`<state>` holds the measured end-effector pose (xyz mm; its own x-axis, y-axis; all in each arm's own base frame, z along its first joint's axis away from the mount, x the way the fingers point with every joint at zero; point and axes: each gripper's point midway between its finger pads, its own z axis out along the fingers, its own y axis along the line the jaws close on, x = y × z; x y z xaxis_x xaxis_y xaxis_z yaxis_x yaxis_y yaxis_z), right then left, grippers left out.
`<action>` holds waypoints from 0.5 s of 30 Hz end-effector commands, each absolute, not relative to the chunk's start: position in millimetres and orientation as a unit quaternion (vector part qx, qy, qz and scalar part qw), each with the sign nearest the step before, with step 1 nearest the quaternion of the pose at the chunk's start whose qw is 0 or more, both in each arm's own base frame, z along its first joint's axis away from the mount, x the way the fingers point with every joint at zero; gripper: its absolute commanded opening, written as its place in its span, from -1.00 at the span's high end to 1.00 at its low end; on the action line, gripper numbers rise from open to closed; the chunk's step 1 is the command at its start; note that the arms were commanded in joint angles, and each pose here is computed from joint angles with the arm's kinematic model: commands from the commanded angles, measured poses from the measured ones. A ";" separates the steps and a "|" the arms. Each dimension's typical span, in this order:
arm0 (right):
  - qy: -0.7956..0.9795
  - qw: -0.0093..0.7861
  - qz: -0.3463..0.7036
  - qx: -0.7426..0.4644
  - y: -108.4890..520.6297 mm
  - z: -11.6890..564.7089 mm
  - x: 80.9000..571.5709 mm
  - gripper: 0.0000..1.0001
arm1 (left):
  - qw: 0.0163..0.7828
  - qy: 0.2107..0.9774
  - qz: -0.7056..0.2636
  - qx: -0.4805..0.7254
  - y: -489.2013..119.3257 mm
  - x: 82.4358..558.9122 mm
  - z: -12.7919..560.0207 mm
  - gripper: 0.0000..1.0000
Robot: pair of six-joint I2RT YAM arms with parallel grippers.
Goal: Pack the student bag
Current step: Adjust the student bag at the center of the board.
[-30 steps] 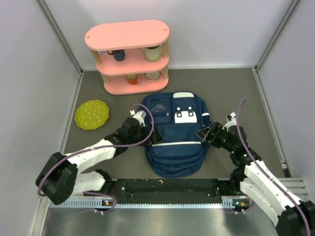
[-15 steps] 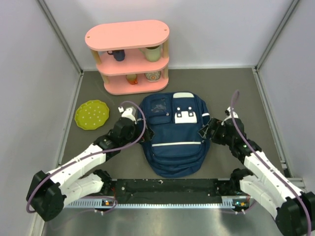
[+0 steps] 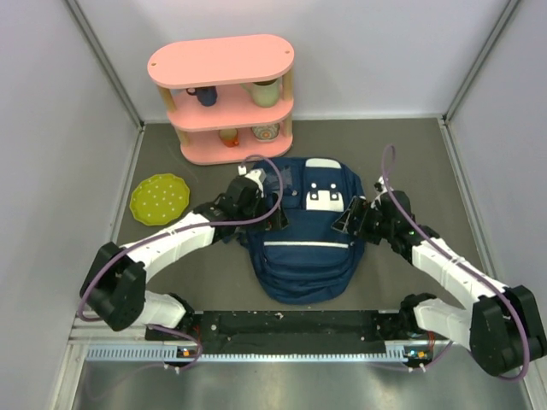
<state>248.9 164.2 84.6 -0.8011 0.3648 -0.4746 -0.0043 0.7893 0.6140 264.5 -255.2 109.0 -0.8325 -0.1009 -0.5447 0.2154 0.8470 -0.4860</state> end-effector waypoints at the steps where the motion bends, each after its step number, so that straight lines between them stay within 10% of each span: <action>1: 0.872 0.396 0.283 0.063 157.0 143.1 281.7 -0.74 | 0.371 0.887 -0.271 0.049 -255.3 289.1 161.0 -0.97; 3: 0.874 0.422 0.231 0.063 136.6 151.1 285.1 -0.98 | 0.388 0.891 -0.232 0.031 -235.3 290.5 159.4 -0.98; 15: 0.846 0.502 0.103 0.149 34.7 185.1 304.6 -0.98 | 0.529 0.838 -0.089 -0.100 -107.8 297.2 210.3 -0.98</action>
